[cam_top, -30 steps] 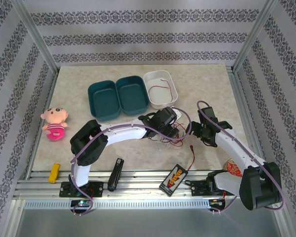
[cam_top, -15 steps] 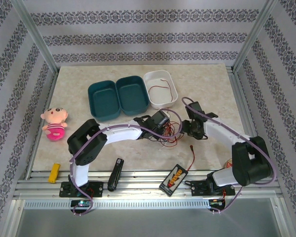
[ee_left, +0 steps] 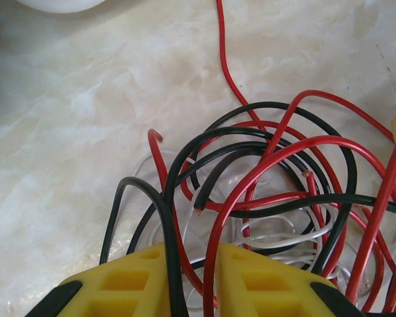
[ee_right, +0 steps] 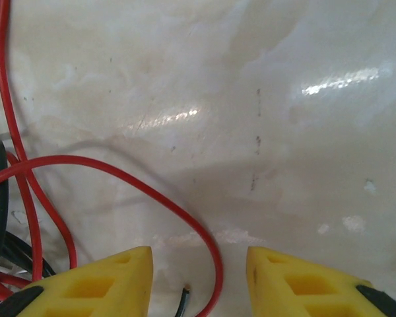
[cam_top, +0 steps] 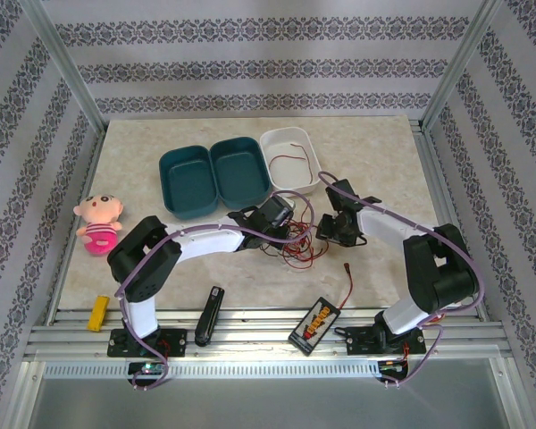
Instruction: Untangle the cables
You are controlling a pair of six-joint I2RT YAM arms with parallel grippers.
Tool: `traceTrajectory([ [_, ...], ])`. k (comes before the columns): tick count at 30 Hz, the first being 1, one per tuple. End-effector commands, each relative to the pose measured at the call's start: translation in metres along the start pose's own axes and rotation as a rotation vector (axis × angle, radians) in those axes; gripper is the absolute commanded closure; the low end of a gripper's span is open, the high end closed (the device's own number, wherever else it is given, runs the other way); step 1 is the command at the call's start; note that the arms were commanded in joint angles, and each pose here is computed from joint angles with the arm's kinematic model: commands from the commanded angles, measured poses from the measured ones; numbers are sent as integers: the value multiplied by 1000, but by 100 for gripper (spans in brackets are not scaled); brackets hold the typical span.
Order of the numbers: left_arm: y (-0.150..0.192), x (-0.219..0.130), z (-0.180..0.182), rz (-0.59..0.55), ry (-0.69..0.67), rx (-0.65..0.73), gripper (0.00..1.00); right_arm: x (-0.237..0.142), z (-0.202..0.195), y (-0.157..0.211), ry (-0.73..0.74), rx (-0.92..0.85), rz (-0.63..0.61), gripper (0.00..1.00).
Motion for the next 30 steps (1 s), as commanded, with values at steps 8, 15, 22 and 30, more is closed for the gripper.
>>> traceTrajectory([
  [8, 2, 1, 11, 7, 19, -139, 94, 1, 3, 25, 17, 33, 47, 61],
  [15, 19, 9, 30, 70, 44, -298, 100, 2, 3, 27, 31, 41, 31, 61],
  [22, 28, 16, 38, 94, 96, -376, 100, 4, 12, 20, -12, 45, 10, 61],
  [30, 27, 14, 36, 84, 117, -380, 100, 2, 21, 13, -60, 47, -13, 71],
])
Point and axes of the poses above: each hand's point on the last joint's axis, 136 mm out from that joint toward the fingers, its own x axis out along the fingers, its own z axis along the line the jaws close on, y = z × x, the point moved 6 cm from there along -x, back along the fingers
